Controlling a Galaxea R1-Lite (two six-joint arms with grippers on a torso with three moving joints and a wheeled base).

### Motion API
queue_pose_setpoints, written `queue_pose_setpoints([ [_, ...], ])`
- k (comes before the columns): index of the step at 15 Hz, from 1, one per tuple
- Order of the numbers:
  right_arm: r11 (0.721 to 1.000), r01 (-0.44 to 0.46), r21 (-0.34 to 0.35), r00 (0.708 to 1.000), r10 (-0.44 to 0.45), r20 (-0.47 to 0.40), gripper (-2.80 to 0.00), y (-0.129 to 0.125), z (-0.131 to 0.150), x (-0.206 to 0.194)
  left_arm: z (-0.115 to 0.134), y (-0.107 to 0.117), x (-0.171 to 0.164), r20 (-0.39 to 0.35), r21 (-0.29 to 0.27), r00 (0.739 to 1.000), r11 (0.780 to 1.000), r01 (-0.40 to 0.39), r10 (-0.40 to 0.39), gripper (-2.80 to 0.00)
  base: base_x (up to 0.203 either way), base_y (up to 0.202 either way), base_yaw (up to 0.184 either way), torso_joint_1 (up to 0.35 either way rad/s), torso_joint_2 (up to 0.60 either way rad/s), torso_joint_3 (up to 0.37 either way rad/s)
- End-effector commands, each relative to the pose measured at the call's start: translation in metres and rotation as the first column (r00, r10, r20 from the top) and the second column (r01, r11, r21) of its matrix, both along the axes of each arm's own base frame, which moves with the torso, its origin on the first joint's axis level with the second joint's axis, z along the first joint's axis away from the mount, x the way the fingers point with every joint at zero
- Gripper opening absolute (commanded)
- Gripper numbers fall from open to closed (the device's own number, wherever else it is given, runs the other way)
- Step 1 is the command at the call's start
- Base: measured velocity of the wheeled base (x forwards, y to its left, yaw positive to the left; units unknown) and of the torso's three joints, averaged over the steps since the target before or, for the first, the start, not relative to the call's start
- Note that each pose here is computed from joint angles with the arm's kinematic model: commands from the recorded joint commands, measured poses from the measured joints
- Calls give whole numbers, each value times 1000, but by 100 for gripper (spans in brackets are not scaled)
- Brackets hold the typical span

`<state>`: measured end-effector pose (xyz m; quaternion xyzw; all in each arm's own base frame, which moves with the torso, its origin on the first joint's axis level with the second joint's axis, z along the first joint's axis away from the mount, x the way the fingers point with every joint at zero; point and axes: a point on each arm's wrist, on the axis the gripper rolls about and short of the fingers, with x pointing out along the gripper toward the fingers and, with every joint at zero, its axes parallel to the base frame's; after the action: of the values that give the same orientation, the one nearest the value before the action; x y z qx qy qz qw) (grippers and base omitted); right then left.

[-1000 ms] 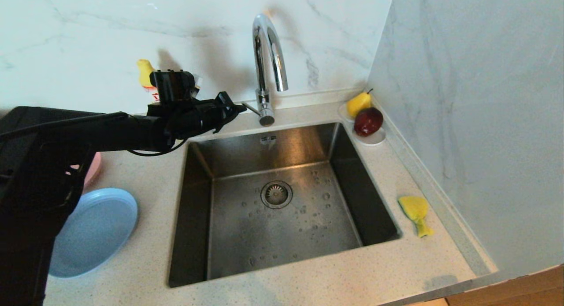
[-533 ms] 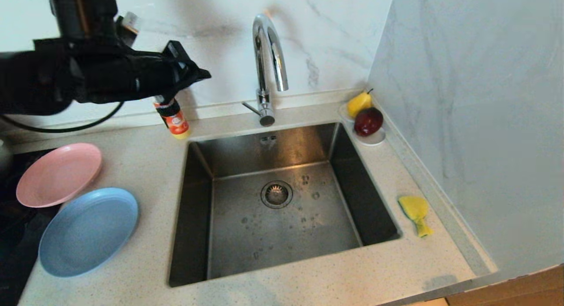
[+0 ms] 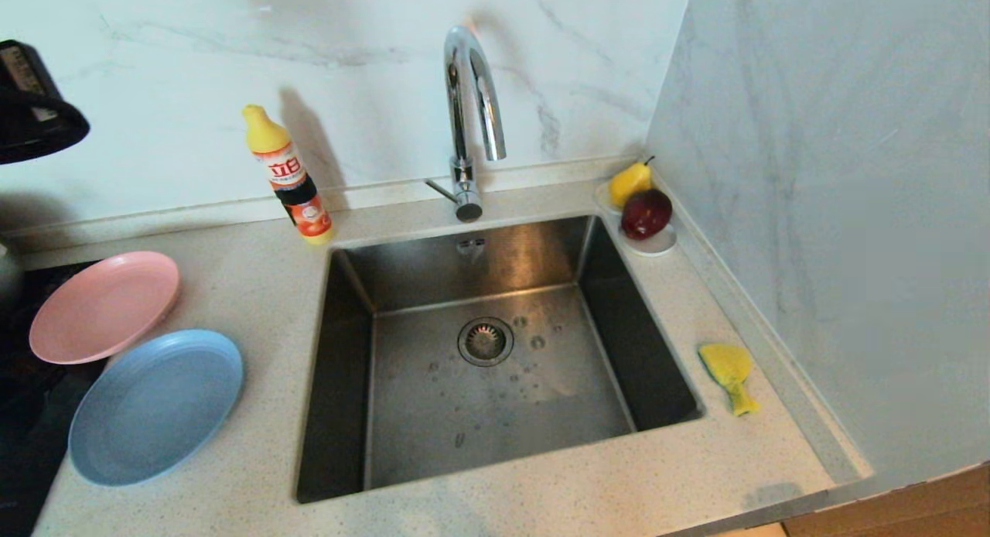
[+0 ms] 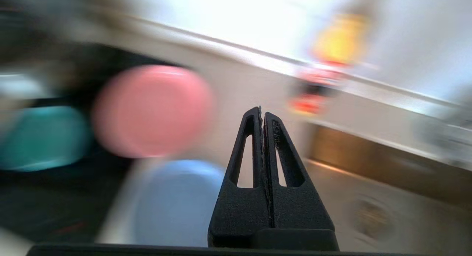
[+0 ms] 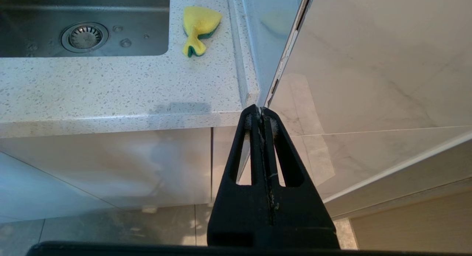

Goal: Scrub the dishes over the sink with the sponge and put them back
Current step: Place the plate on the plate

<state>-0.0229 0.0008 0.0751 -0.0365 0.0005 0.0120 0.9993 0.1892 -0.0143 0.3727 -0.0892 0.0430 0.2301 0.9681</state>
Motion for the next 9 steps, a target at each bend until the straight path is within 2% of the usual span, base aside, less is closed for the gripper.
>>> queue_pose_setpoints([
  [1,1000,-1,-1,1000,1,-1,-280,0,0,0,2,19,-35,35,11,991,991,-133,133,-280,0,0,0,0,0,0],
  [4,1000,-1,-1,1000,1,-1,-280,0,0,0,-3,53,-30,1,8,958,958,-288,288,-280,0,0,0,0,0,0],
  [6,1000,-1,-1,1000,1,-2,-280,0,0,0,-13,84,-20,-58,-20,949,950,-312,310,-280,0,0,0,0,0,0],
  [9,1000,-1,-1,1000,1,-1,-280,0,0,0,-41,130,1,-190,-130,933,935,-331,304,-280,0,0,0,0,0,0],
])
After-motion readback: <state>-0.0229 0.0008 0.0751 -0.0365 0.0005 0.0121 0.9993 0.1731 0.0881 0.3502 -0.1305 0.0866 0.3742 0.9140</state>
